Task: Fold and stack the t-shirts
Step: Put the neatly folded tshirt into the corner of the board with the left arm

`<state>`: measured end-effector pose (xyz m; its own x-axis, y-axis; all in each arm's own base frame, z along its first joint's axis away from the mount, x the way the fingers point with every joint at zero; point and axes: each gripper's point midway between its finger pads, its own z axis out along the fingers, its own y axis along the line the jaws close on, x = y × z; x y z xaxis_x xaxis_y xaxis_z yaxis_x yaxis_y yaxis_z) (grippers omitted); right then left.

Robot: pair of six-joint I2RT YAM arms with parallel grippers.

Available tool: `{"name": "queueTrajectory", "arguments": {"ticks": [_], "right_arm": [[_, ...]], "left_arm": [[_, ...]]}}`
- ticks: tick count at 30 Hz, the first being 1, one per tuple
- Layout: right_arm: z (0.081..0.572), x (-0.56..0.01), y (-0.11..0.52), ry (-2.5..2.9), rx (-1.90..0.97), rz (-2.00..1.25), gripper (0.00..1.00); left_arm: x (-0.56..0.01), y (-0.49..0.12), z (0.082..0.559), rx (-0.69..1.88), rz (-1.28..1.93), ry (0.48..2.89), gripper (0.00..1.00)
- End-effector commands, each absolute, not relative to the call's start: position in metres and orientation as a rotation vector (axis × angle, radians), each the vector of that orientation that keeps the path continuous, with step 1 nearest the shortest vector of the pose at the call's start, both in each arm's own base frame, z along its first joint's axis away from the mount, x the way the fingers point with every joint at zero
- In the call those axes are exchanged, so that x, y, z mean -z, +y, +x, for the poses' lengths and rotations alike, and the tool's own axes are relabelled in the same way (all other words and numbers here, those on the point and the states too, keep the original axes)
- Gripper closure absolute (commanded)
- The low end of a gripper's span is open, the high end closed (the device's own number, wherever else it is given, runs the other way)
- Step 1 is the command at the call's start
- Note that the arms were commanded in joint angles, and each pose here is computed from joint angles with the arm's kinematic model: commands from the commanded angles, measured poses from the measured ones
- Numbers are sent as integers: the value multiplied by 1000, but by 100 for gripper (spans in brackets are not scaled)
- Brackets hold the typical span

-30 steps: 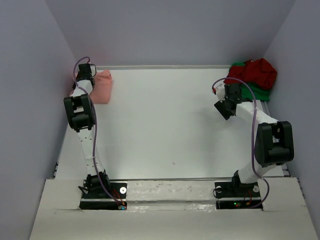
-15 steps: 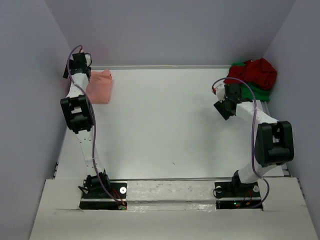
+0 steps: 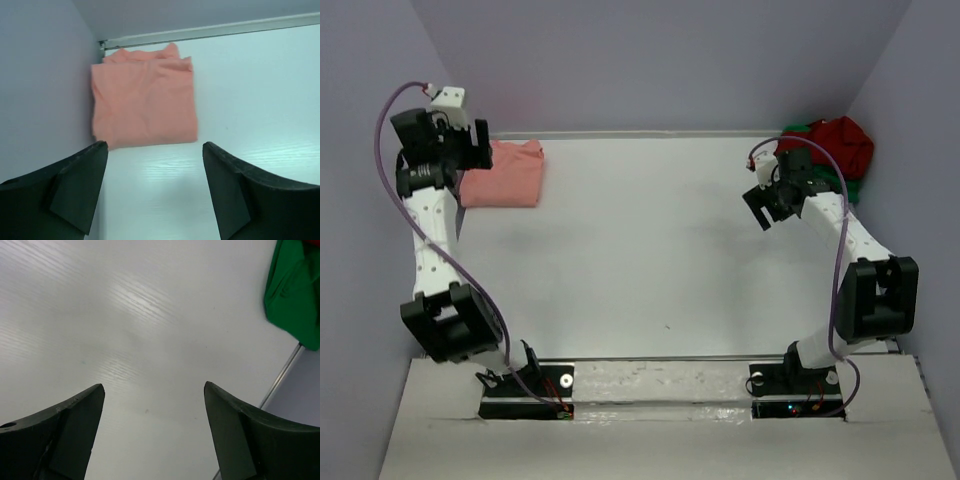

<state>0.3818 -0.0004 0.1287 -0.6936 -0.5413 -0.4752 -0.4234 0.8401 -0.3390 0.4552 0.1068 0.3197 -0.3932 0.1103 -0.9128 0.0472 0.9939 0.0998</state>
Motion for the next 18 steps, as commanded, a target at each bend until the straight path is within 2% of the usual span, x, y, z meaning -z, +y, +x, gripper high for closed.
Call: {"name": "queueTrajectory", "arguments": {"ticks": [1, 4, 6, 9, 14, 18], "right_arm": [[358, -172, 39, 2408, -33, -636, 13], [340, -174, 48, 2375, -103, -567, 11], [332, -179, 51, 2335, -130, -529, 10], [319, -162, 50, 2329, -145, -501, 9], [314, -138, 47, 2327, -133, -447, 9], [319, -145, 45, 2323, -119, -414, 8]], "left_arm": [[-241, 48, 403, 196, 181, 2018, 11], [-218, 54, 362, 39, 167, 1953, 2], [-225, 53, 343, -25, 188, 1888, 1], [-203, 50, 319, -68, 236, 1910, 1], [-190, 30, 301, -6, 317, 1885, 1], [-206, 16, 300, 51, 332, 1787, 1]]}}
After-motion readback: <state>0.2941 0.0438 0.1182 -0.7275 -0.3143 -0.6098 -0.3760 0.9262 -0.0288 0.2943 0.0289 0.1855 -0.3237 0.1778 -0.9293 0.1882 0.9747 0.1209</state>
